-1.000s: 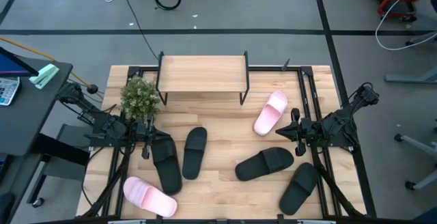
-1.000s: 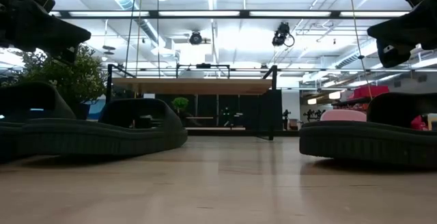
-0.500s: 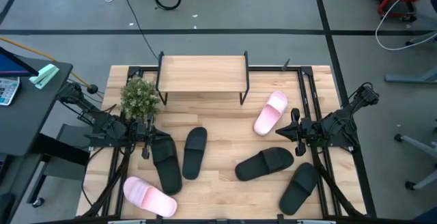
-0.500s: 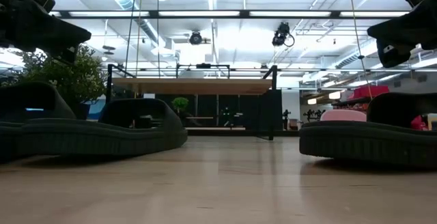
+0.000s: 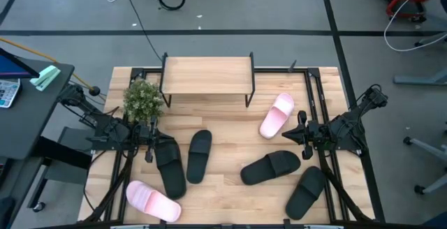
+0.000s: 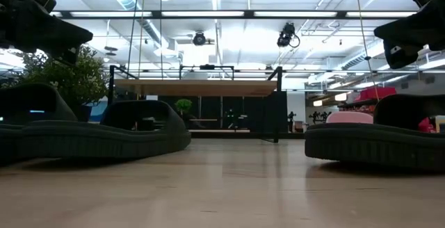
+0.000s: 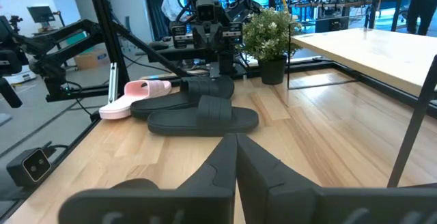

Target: Pick and place slides into the shelf

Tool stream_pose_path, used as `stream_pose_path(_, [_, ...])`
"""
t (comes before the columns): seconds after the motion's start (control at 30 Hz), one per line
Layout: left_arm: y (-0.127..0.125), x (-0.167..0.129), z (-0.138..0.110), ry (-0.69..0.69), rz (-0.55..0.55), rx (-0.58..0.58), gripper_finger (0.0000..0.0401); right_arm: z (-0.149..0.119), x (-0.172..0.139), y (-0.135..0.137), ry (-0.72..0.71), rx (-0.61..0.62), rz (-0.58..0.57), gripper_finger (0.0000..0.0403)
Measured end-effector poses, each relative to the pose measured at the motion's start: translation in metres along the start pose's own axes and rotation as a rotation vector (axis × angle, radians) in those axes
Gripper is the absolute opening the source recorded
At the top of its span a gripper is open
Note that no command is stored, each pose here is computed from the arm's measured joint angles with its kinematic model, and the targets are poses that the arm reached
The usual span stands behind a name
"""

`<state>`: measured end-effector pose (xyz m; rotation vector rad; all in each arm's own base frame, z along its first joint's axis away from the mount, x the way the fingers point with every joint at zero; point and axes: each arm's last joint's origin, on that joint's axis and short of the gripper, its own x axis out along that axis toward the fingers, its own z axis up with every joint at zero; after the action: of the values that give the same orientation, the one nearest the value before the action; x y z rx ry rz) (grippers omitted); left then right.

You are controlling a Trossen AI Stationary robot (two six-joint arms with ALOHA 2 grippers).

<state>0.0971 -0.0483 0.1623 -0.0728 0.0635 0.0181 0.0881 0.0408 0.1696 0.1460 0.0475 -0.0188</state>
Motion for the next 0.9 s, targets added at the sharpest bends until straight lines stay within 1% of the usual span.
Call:
stream_pose_path(0.13, [0.0,0.0,0.0,0.0,0.0,0.0,0.0036,0.0,0.0,0.0,-0.001,0.006,-0.001,0.0014])
stream_pose_path(0.2, [0.0,0.0,0.0,0.0,0.0,0.0,0.0032,0.001,0.0,-0.001,-0.013,0.037,-0.028,0.0014])
stream_pose_path(0.27, [0.0,0.0,0.0,0.0,0.0,0.0,0.0029,0.001,0.0,-0.001,-0.018,0.035,-0.048,0.0014])
stream_pose_path(0.33, [0.0,0.0,0.0,0.0,0.0,0.0,0.0026,0.001,0.0,-0.001,-0.019,0.049,-0.047,0.0014])
stream_pose_path(0.43, [0.0,0.0,0.0,0.0,0.0,0.0,0.0023,0.002,0.0,-0.001,-0.027,0.156,-0.043,0.0014])
stream_pose_path(0.5, [0.0,0.0,0.0,0.0,0.0,0.0,0.0025,0.002,0.0,-0.001,-0.029,0.204,-0.041,0.0014])
stream_pose_path(0.7, [-0.001,0.0,0.005,-0.048,-0.006,-0.035,0.0035,0.005,0.0,-0.001,-0.053,0.153,-0.036,0.0014])
stream_pose_path(0.77, [0.0,0.0,0.009,-0.08,-0.006,-0.058,0.0036,0.007,0.0,-0.001,-0.077,0.113,-0.049,0.0014])
stream_pose_path(0.83, [0.0,0.0,0.013,-0.109,-0.006,-0.1,0.0034,0.013,-0.001,-0.001,-0.125,0.09,-0.067,0.0014])
stream_pose_path(0.9, [0.0,0.0,0.012,-0.102,-0.008,-0.171,0.0031,0.019,-0.002,0.0,-0.177,0.106,-0.061,0.0014])
